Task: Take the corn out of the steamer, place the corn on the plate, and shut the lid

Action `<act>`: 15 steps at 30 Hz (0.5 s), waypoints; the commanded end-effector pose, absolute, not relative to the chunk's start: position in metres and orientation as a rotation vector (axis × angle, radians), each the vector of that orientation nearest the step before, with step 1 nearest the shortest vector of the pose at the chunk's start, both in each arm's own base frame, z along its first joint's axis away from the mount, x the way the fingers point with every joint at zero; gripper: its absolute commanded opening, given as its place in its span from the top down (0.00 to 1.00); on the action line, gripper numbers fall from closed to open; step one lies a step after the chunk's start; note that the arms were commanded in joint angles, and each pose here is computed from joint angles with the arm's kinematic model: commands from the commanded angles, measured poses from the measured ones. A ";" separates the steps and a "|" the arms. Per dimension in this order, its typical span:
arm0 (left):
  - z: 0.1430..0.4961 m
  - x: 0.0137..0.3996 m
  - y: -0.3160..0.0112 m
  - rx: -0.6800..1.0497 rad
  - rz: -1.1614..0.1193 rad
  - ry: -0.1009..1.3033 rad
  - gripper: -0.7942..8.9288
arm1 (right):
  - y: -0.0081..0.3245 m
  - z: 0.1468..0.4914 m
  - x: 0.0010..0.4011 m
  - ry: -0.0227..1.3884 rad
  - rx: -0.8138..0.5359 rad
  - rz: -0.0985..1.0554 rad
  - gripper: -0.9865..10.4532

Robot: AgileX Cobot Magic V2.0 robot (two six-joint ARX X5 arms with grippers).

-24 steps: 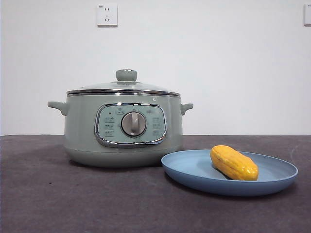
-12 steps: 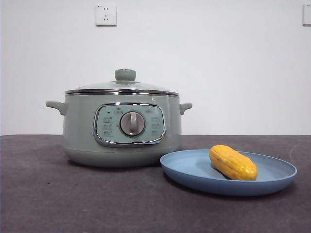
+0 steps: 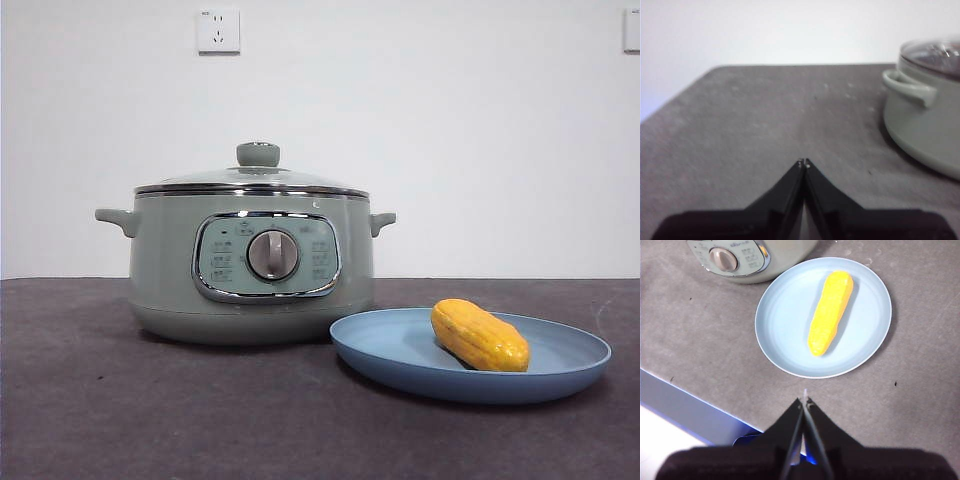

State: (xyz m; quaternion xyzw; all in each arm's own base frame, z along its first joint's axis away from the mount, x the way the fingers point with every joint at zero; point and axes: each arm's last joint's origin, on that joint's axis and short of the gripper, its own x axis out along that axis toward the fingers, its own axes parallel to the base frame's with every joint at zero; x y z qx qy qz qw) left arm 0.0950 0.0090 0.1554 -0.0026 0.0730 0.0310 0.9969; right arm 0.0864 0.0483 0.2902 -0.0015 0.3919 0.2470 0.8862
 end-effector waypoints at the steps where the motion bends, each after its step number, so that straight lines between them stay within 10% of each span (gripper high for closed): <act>1: 0.147 0.095 0.007 -0.023 0.042 0.200 0.92 | 0.049 0.289 0.087 0.813 -0.007 0.515 0.91; 15: 0.148 0.095 0.004 -0.031 0.028 0.196 0.92 | 0.049 0.289 0.087 0.813 -0.006 0.515 0.91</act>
